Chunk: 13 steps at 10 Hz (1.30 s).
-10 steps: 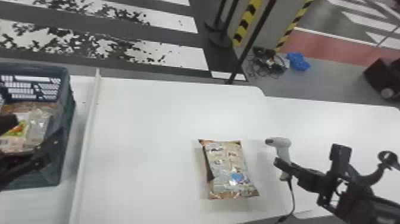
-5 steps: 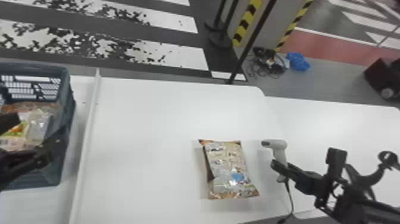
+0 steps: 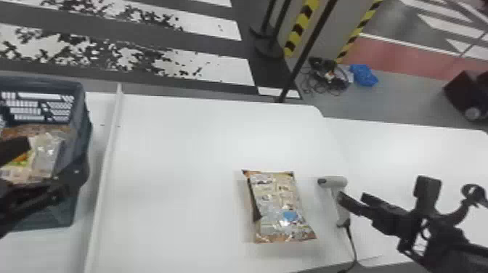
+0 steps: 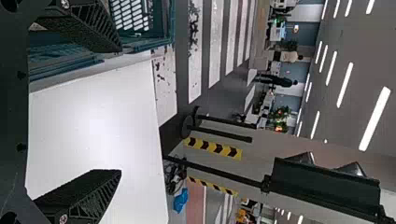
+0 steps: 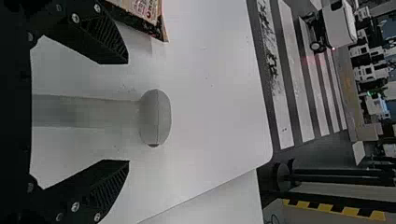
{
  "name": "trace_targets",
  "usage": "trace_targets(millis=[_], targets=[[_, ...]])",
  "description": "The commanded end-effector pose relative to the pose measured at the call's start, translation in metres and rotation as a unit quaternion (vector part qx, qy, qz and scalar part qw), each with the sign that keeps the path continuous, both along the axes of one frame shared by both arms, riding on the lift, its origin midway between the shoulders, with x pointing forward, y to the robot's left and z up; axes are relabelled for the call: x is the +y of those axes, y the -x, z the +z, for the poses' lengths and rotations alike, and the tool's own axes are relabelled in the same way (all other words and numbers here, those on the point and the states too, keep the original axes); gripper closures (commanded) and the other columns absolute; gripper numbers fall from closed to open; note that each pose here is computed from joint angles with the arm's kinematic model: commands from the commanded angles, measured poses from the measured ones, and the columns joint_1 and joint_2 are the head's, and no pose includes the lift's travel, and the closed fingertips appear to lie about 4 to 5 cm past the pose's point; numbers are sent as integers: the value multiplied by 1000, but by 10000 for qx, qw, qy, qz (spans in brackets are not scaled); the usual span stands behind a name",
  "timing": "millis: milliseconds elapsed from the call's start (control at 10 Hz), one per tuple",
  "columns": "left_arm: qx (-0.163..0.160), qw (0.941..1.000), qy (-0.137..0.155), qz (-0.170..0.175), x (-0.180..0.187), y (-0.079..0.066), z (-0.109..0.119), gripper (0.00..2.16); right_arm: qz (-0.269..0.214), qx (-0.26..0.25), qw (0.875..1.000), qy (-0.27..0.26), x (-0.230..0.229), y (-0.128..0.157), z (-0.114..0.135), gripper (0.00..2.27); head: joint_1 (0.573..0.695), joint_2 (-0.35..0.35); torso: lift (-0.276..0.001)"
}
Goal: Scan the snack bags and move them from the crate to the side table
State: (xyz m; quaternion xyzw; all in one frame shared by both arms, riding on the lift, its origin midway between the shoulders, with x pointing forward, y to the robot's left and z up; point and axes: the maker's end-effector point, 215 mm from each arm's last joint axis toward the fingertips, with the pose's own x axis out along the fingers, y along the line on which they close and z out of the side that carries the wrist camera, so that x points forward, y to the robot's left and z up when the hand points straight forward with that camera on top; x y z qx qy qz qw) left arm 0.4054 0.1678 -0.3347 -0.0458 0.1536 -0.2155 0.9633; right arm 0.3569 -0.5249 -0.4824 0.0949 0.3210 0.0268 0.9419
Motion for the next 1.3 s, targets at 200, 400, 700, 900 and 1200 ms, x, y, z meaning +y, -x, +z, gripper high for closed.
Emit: trace_targets(millis=[200, 400, 700, 900, 1200], targets=[[38, 10000, -29, -32, -3, 7, -2, 70, 644, 1148, 9797, -1513, 89, 42, 18, 63, 695, -350, -87], [70, 9999, -50, -124, -9, 10, -3, 70, 1046, 1748, 9553, -2145, 117, 61, 17, 63, 695, -350, -87], [170, 9997, -135, -151, -11, 17, -13, 70, 1228, 1815, 9477, -2321, 127, 40, -11, 63, 695, -350, -87], [174, 9997, -158, -112, -10, 18, -14, 70, 1348, 1740, 9495, -2237, 130, 28, -23, 66, 695, -350, -87], [149, 9997, -134, -116, -14, 18, -12, 70, 1579, 1815, 9450, -2215, 148, 25, -40, 130, 695, -350, -87]])
